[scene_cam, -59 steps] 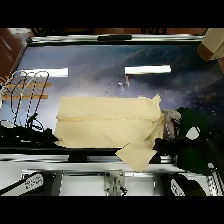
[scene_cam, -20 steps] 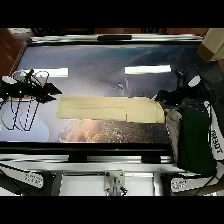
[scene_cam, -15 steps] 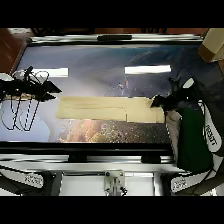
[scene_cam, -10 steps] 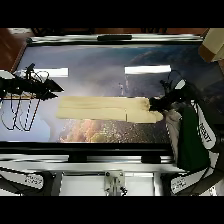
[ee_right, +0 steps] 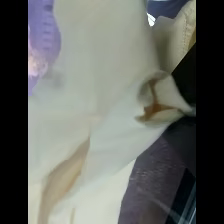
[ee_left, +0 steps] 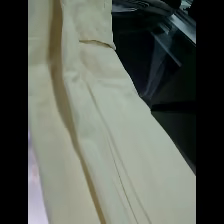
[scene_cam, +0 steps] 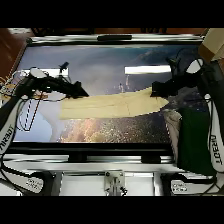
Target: Fold the shirts.
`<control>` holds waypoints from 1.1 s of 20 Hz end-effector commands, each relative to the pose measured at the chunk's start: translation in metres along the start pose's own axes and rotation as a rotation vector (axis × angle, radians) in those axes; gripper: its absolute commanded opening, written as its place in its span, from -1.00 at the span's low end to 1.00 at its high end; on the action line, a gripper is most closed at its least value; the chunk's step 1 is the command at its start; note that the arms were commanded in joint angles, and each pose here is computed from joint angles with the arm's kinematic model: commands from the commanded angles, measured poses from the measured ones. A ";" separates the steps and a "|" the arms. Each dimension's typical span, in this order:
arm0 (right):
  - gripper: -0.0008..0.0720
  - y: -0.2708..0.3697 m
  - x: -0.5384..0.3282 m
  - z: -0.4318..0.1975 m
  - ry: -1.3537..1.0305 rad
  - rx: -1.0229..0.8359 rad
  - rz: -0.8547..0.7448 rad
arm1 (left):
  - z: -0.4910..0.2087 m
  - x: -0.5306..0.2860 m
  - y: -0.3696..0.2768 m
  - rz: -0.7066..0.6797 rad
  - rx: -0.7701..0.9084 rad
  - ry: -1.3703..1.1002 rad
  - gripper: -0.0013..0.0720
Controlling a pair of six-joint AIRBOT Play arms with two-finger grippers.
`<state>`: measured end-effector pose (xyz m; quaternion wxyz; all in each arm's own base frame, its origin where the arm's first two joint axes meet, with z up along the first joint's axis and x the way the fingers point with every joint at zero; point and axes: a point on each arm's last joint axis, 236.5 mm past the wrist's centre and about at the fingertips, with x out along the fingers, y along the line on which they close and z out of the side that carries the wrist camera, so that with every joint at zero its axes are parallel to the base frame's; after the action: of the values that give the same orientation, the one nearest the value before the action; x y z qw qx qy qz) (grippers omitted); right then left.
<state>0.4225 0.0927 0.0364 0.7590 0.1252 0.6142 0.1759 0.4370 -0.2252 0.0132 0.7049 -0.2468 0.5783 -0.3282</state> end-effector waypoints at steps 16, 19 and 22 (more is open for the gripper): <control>-0.78 0.090 -0.142 -0.076 -0.090 0.046 0.079 | -0.068 0.205 -0.159 -0.273 -0.044 0.039 -0.89; -0.78 0.085 -0.128 -0.069 -0.055 0.031 0.088 | -0.055 0.152 -0.120 -0.146 0.066 0.092 -0.89; -0.78 0.095 -0.104 -0.046 -0.069 0.004 0.146 | -0.024 0.061 -0.085 0.027 0.180 0.035 -0.89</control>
<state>0.3300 0.1194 0.1658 0.7648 0.1742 0.5867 0.2013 0.3954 -0.4018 0.0130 0.6807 -0.2558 0.5549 -0.4041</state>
